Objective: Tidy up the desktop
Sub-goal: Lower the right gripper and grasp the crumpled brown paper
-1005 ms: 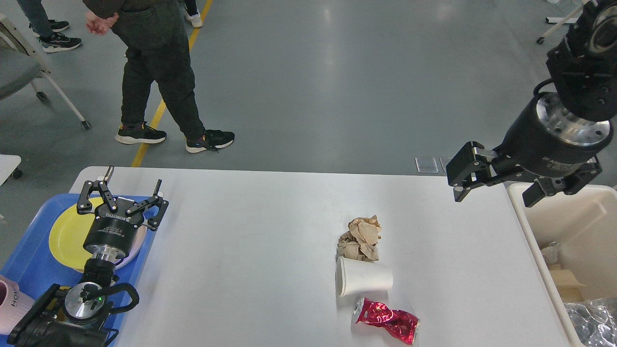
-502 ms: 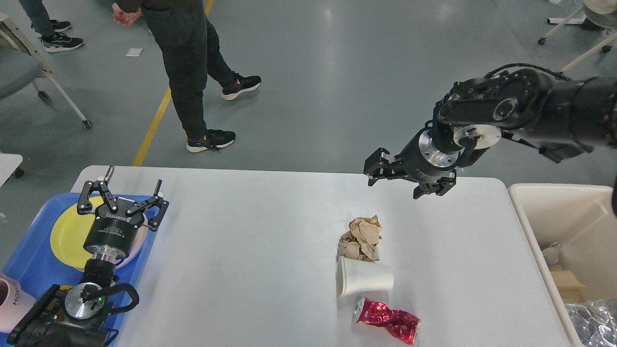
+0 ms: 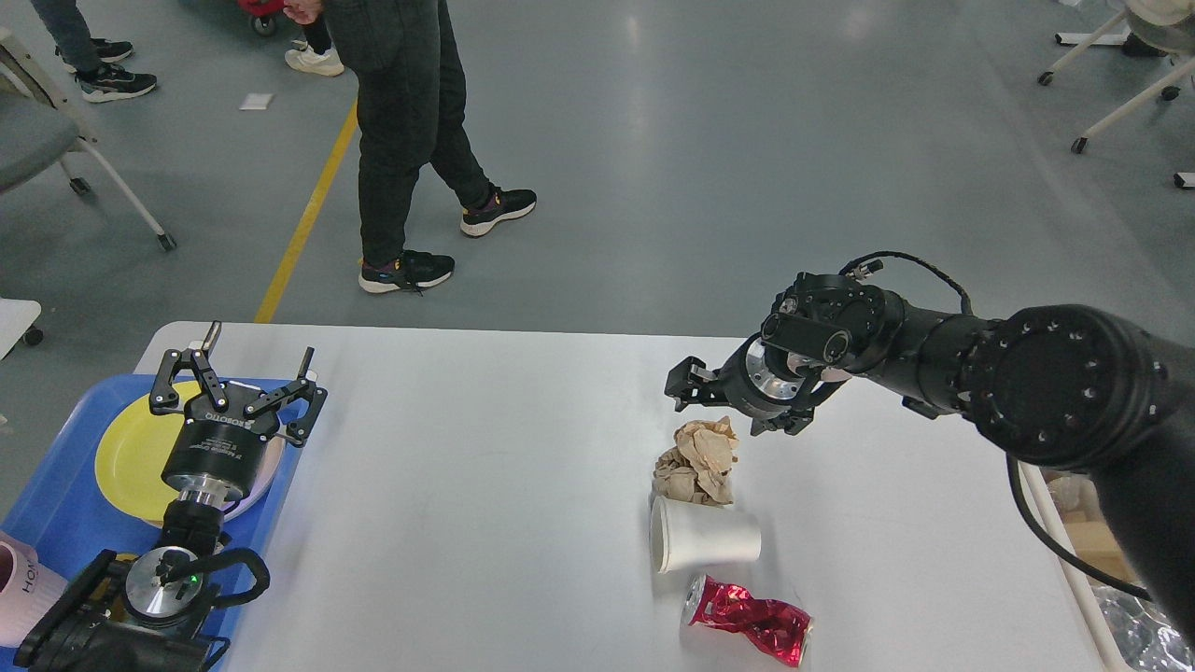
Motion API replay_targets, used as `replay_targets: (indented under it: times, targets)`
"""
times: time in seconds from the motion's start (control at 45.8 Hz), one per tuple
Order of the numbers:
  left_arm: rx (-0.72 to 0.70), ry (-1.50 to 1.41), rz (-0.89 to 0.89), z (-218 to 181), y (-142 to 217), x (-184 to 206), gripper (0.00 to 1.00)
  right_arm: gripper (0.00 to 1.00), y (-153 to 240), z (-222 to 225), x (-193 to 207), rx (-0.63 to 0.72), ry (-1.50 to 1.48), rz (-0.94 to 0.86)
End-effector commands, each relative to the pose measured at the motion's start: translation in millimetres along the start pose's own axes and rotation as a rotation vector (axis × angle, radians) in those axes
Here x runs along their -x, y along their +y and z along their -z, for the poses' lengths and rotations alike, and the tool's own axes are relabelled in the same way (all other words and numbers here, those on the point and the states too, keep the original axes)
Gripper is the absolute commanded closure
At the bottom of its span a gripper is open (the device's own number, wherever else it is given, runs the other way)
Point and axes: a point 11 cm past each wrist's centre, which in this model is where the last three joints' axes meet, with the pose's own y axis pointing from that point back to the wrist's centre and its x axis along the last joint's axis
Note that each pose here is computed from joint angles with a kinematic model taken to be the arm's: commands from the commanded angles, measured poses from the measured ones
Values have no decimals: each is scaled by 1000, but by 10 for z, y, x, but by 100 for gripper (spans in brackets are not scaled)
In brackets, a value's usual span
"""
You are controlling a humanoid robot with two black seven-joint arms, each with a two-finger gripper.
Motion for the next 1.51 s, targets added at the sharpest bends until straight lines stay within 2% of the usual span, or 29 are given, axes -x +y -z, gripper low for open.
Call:
replay_targets:
  times: [0.0, 0.24, 0.655, 0.743, 0.852, 1.005, 1.092, 1.485]
  targets:
    - [-1, 0, 1, 3, -5, 4, 3, 0, -172, 61, 139, -8, 2, -1]
    - [0, 0, 1, -1, -5, 4, 3, 0, -412, -238, 214, 21, -75, -63]
    - [0, 0, 0, 0, 1, -1, 3, 1, -472, -291, 233, 28, -107, -124]
    - [0, 0, 1, -1, -5, 4, 3, 10, -521, -322, 302, 26, -121, -117]
    - [0, 0, 1, -1, -5, 4, 3, 31, -584, -363, 415, 30, -131, -97]
    - [0, 0, 1, -1, -5, 4, 3, 69, -597, -369, 401, 27, -159, -132]
    - [0, 0, 1, -1, -5, 4, 3, 100, -590, -351, 380, 14, -187, -146]
    - [0, 0, 1, -1, -5, 4, 3, 100, -537, -374, 274, 20, -203, -182]
